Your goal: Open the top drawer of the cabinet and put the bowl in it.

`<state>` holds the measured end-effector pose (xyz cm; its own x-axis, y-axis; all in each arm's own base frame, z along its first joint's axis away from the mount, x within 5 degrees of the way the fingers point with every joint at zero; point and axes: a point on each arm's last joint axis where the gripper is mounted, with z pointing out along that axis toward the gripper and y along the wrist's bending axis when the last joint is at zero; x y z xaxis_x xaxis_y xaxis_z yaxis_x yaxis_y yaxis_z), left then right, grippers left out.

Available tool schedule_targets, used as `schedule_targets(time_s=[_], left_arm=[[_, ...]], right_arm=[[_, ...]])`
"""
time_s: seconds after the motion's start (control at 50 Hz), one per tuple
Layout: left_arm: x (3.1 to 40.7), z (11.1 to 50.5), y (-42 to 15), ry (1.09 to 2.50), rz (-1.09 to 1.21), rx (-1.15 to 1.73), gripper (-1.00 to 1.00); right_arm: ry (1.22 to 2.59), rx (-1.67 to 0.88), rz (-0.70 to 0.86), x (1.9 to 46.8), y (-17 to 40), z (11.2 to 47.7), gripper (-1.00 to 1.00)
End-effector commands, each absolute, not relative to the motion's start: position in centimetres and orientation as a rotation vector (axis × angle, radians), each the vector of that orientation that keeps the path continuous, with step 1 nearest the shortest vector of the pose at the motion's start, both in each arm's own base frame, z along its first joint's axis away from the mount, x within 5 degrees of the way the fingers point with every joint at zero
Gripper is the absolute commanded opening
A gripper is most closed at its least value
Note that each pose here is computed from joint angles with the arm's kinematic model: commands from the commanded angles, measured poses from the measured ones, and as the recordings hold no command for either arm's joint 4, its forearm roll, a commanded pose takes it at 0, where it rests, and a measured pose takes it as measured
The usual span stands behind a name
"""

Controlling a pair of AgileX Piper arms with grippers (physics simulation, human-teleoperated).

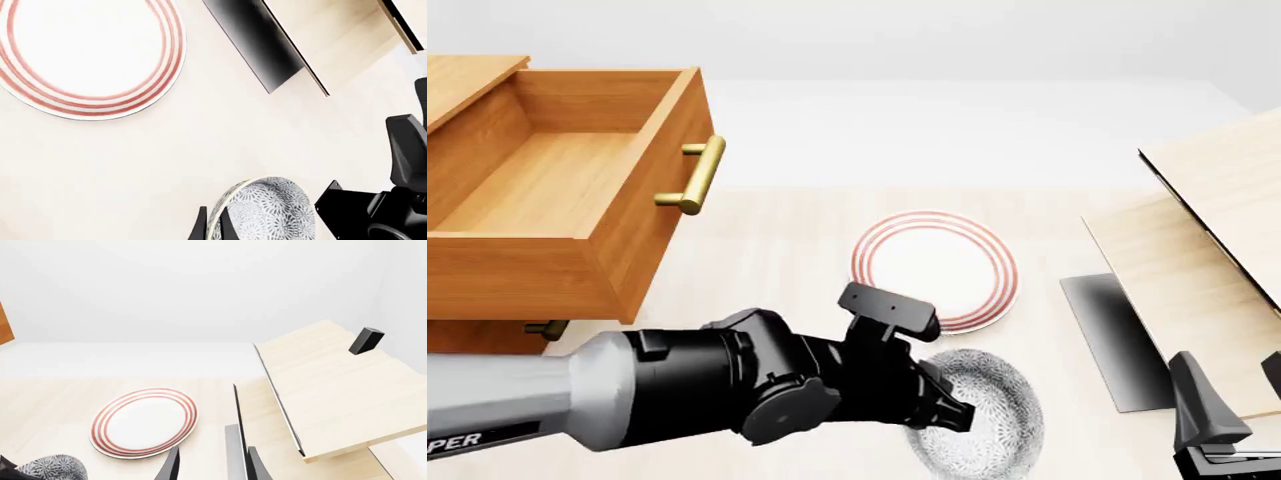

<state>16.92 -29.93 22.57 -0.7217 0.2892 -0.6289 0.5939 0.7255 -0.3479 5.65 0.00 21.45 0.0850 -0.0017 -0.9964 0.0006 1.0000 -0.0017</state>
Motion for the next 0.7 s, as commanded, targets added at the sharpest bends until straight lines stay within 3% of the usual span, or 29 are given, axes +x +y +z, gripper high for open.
schedule_targets(time_s=[0.02,0.7], left_arm=[[17.9,25.5,-28.0,2.354,-0.732,0.611,-1.00],[21.6,33.1,-25.1,2.296,-0.662,0.513,-1.00]], right_arm=[[1.486,-0.001,-0.002,5.6,0.0,21.4,1.00],[1.486,0.000,-0.001,5.7,0.0,21.4,1.00]])
